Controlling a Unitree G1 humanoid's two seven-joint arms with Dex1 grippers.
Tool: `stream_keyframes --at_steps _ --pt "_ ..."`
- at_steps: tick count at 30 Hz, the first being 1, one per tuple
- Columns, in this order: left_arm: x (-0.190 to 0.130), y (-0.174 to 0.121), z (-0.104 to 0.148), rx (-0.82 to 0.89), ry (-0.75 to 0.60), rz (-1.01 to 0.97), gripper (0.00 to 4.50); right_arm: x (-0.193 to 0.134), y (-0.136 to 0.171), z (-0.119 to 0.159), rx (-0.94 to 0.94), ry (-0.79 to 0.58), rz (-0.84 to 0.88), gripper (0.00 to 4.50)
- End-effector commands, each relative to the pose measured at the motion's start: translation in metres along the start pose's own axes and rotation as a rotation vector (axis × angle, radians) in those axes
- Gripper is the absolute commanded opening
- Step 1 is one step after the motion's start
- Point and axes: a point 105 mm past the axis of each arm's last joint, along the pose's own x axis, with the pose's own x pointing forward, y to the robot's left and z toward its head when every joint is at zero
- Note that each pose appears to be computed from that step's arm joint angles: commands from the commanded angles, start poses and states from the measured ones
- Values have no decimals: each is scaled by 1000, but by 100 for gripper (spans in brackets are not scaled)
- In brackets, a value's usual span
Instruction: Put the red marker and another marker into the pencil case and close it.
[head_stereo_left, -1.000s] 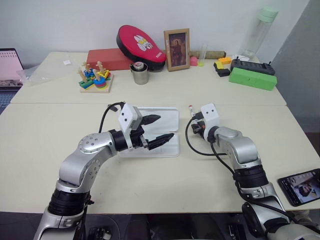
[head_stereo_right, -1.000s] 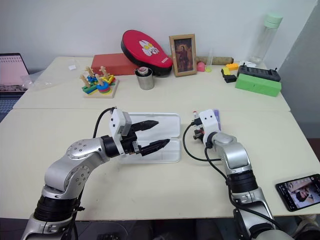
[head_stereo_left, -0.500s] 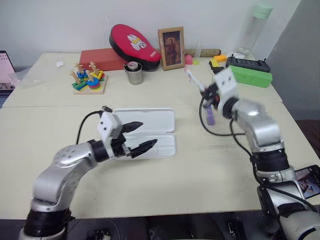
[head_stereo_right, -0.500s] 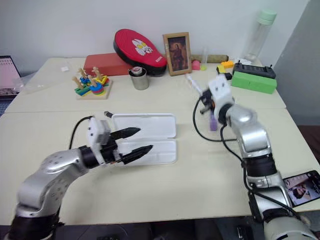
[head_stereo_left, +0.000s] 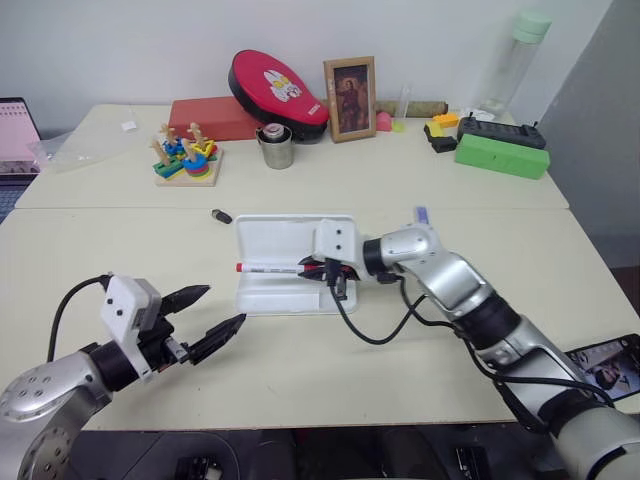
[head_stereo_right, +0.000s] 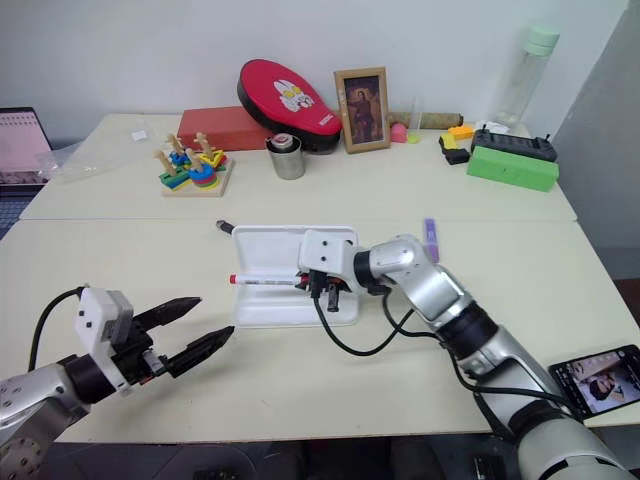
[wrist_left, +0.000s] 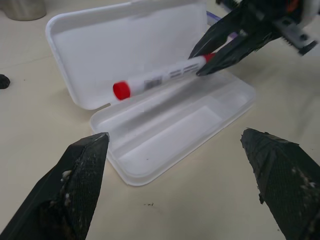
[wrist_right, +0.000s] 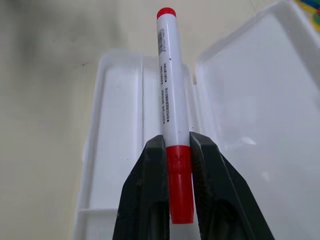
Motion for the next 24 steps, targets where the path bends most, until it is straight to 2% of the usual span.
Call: stream_keyframes --at_steps 1,2,4,8,9,14,16,19,20,24 --pt "-4 -4 13 42 -34 13 450 2 -8 -1 -62 8 -1 28" --pt "-4 -4 13 43 -33 17 450 3 -8 -2 -62 10 4 28" --pt "-3 -4 14 43 -35 21 450 4 -6 -5 -64 11 19 98" --pt "0 -4 14 45 -34 22 450 1 -2 0 -62 -25 43 191" --pt "1 -4 15 45 -37 21 450 -1 -3 3 -62 -39 43 227" --pt "15 -6 24 31 -87 -7 450 -19 -4 35 -44 -187 52 322" --pt "24 -8 28 33 -103 -37 450 -37 -11 60 21 -313 27 367" --pt "43 -16 39 37 -144 -108 450 -82 -37 87 125 -489 -110 442" --pt "48 -17 42 42 -152 -122 450 -95 -46 87 156 -509 -164 446" --pt "66 -20 59 49 -207 -186 450 -137 -92 47 326 -388 -530 446"
